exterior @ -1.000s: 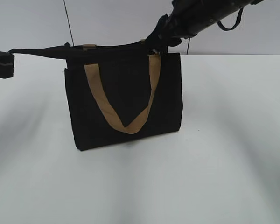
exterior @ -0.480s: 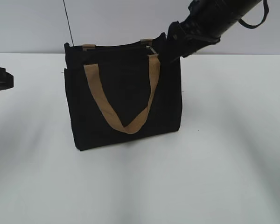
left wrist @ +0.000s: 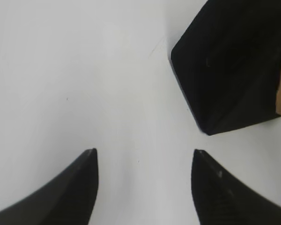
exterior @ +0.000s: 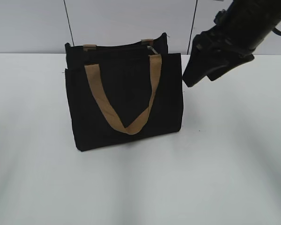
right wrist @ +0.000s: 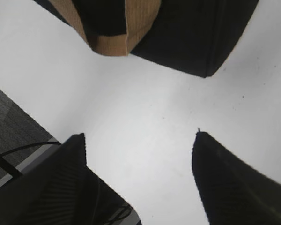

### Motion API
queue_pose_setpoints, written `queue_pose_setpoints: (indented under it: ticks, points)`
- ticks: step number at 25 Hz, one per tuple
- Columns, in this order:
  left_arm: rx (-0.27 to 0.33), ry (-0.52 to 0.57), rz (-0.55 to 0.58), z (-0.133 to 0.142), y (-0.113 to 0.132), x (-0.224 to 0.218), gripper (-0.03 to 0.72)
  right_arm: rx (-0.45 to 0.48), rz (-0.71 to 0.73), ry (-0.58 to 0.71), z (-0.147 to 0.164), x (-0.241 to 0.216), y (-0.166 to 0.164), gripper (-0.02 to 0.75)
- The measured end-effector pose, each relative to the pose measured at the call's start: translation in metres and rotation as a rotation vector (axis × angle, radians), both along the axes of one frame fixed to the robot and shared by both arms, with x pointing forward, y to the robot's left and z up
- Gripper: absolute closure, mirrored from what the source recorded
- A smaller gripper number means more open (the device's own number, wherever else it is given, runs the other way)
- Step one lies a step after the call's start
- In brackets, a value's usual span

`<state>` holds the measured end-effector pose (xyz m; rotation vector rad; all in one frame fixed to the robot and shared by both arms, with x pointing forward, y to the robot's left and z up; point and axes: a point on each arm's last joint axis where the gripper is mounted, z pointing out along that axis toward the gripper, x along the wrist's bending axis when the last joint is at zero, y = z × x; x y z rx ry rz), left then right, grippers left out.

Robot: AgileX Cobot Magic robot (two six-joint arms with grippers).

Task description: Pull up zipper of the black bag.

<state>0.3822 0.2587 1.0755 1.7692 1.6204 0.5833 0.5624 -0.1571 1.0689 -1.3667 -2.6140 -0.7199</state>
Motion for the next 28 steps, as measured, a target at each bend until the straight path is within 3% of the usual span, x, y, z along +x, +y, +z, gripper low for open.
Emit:
queue_pose_setpoints:
  ticks: [6, 13, 19, 28]
  points:
    - [-0.001, -0.054, -0.001, 0.017, 0.019, -0.051, 0.248, 0.003, -0.012, 0.001, 0.011, -0.052, -0.017, 0.207]
    - [0.021, -0.068, -0.029, 0.017, 0.033, -0.094, 0.272, 0.01, -0.042, -0.052, 0.019, -0.129, -0.043, 0.207]
    - [0.026, -0.113, -0.073, 0.016, 0.04, -0.12, 0.279, -0.014, -0.114, -0.199, 0.021, -0.198, -0.074, 0.208]
    - [0.013, -0.22, -0.124, -0.008, 0.046, -0.146, 0.288, 0.027, -0.293, -0.538, 0.012, -0.294, -0.119, 0.208]
